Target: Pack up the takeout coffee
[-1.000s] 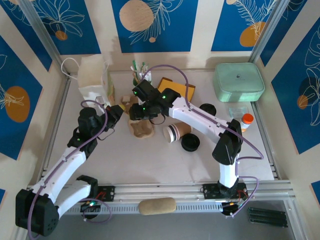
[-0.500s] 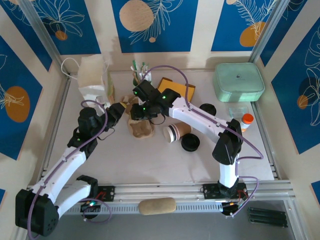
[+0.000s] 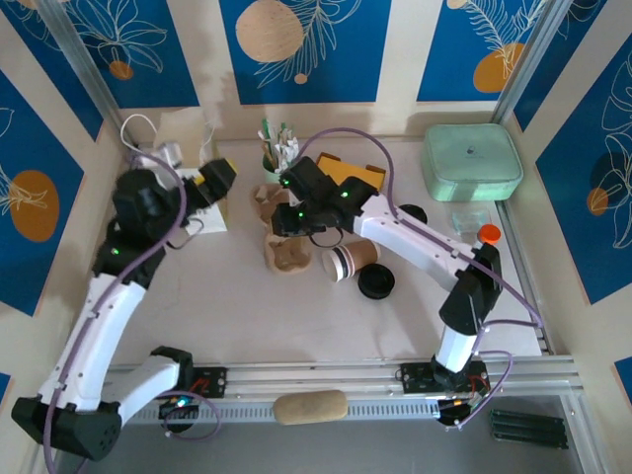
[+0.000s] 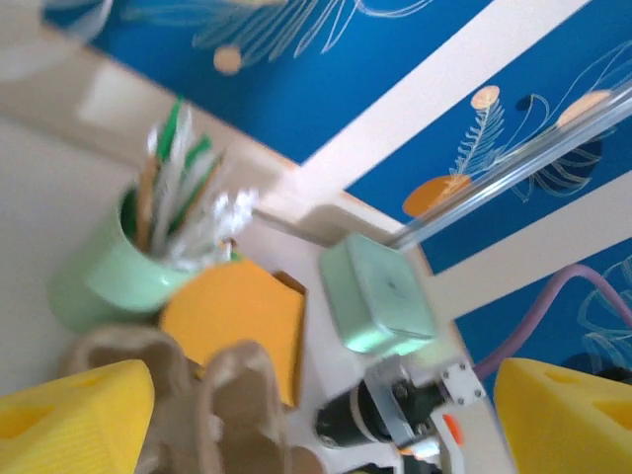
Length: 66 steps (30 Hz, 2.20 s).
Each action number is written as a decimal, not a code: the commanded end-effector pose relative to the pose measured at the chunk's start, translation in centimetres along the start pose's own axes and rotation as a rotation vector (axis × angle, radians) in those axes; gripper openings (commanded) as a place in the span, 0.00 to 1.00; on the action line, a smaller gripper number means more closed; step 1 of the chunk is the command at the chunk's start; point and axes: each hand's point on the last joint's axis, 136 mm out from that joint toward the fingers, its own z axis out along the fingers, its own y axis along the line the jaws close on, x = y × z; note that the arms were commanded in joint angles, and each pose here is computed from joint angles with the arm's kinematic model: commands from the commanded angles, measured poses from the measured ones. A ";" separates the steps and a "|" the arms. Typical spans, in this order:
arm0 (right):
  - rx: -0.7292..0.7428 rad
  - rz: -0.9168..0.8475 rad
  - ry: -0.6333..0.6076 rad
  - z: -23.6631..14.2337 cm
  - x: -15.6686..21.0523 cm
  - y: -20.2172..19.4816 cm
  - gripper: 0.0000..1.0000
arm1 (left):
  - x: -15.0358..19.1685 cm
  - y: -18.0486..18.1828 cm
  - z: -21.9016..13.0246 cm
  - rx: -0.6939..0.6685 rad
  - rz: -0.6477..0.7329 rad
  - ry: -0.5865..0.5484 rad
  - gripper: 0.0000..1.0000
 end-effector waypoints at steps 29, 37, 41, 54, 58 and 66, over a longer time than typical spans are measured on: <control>-0.074 0.086 -0.113 -8.4 0.3 -3.3 0.26 | -4.7 12.2 12.0 -0.609 0.675 0.345 0.74; -0.080 0.087 -0.126 -9.6 0.4 -3.6 0.26 | -3.4 12.6 12.9 -0.574 0.682 0.405 0.20; -0.085 0.084 -0.129 -9.6 0.1 -3.8 0.26 | -2.6 11.9 11.1 -0.551 0.667 0.438 0.00; -0.114 0.077 -0.125 -9.2 -0.6 -4.2 0.26 | 2.2 8.9 3.4 -0.456 0.475 0.497 0.00; -0.121 0.078 -0.130 -9.3 -0.7 -4.3 0.26 | 3.8 7.6 1.8 -0.410 0.390 0.497 0.00; -0.131 0.086 -0.137 -9.6 -0.7 -4.9 0.26 | 6.6 4.1 -0.7 -0.300 0.230 0.452 0.00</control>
